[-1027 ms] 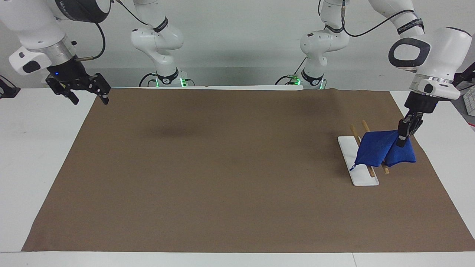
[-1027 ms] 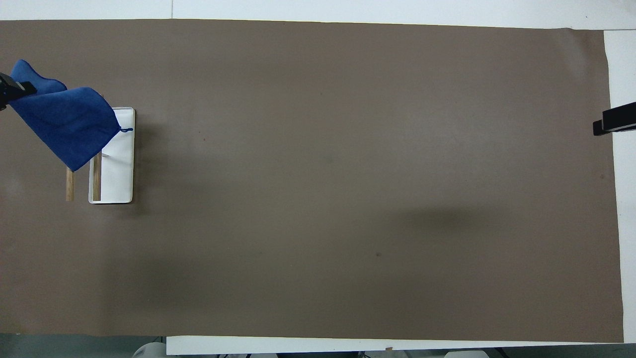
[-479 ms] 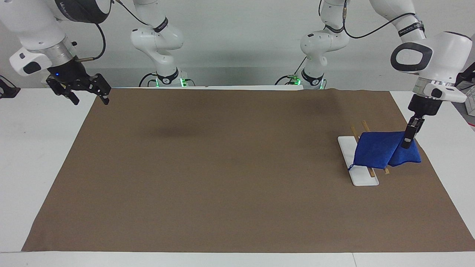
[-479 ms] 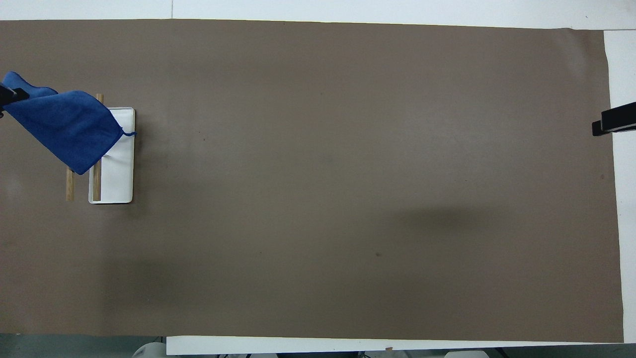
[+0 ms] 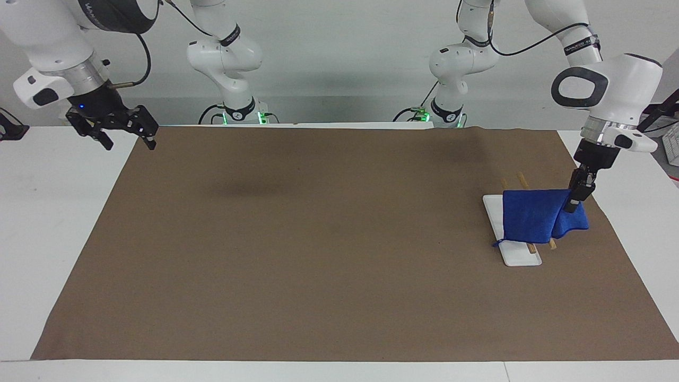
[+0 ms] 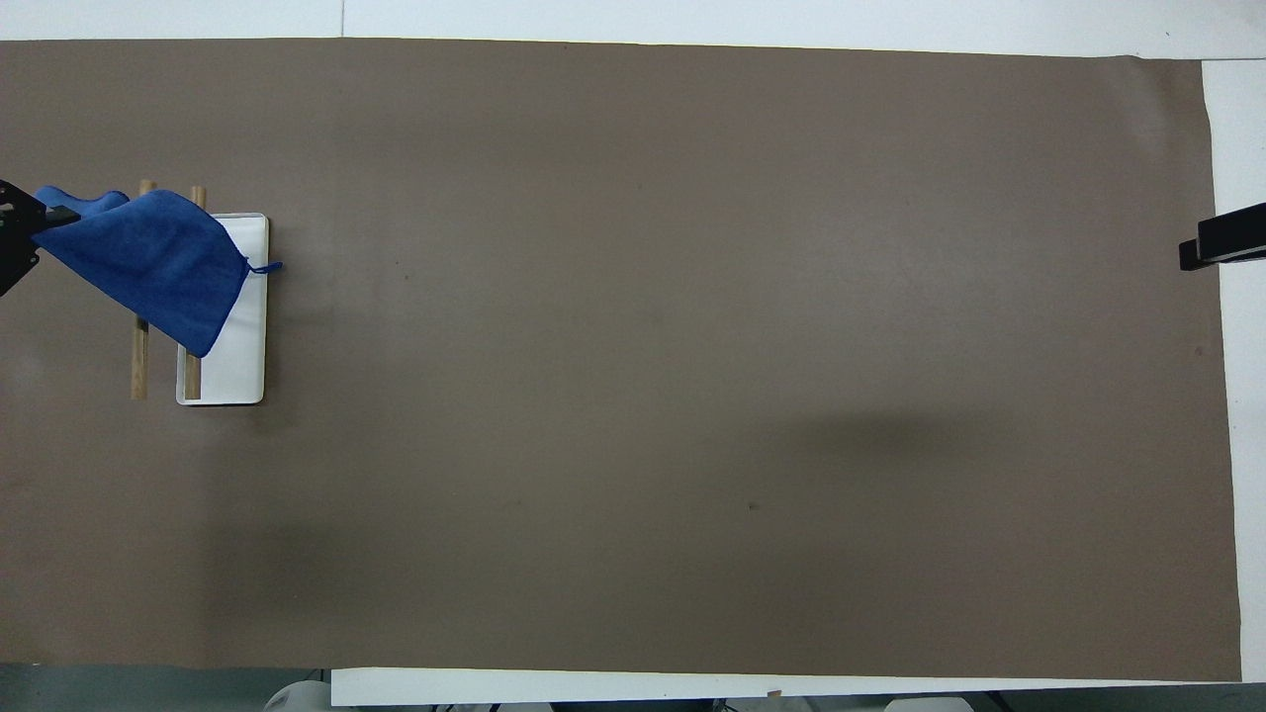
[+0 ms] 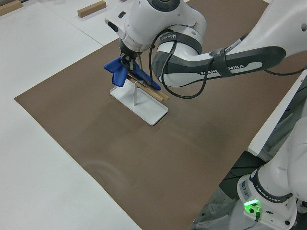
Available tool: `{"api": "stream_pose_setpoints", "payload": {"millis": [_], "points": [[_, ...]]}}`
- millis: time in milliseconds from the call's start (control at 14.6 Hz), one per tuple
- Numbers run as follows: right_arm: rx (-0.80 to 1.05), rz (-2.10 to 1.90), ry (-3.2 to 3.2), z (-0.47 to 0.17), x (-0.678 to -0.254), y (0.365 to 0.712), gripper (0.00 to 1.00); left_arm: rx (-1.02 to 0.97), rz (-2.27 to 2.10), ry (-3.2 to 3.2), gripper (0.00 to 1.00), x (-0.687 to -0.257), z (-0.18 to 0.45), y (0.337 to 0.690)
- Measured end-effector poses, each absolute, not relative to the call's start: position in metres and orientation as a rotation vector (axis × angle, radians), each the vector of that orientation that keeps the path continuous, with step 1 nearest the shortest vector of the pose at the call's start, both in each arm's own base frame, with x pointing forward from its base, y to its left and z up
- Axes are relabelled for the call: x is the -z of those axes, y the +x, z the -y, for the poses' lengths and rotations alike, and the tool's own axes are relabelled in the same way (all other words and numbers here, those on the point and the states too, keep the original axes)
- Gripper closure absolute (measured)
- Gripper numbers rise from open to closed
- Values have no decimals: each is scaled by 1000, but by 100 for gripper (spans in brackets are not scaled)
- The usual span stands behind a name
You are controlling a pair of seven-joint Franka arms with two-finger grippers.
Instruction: Right arm passes towel to left arm to hang
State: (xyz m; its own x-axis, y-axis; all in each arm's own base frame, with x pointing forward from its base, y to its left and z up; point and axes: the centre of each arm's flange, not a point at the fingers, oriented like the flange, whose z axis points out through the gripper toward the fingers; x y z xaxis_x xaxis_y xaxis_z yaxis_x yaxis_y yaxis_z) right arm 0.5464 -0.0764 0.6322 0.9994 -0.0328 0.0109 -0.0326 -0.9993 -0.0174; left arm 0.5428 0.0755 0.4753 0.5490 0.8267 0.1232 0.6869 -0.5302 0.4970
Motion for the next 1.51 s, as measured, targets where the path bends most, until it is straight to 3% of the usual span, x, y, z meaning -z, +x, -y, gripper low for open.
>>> {"api": "stream_pose_setpoints", "payload": {"millis": [274, 411, 753, 890, 1301, 1507], "points": [[18, -55, -3124, 78, -632, 546, 0, -451, -1312, 2374, 96, -461, -85, 524], [19, -55, -3124, 78, -633, 546, 0, -452, -1325, 2369, 78, -460, -89, 521], [19, -53, -3124, 77, -633, 546, 0, -500, -1326, 2402, 19, -469, -104, 521], [19, -51, -3124, 76, -633, 546, 0, -527, -1287, 2490, 0, -484, -114, 526], [18, -49, -3124, 75, -633, 547, 0, -452, -1158, 2744, 0, -534, -124, 563], [9, -53, -3123, 76, -630, 546, 0, -277, -920, 2926, 0, -551, -99, 565]]}}
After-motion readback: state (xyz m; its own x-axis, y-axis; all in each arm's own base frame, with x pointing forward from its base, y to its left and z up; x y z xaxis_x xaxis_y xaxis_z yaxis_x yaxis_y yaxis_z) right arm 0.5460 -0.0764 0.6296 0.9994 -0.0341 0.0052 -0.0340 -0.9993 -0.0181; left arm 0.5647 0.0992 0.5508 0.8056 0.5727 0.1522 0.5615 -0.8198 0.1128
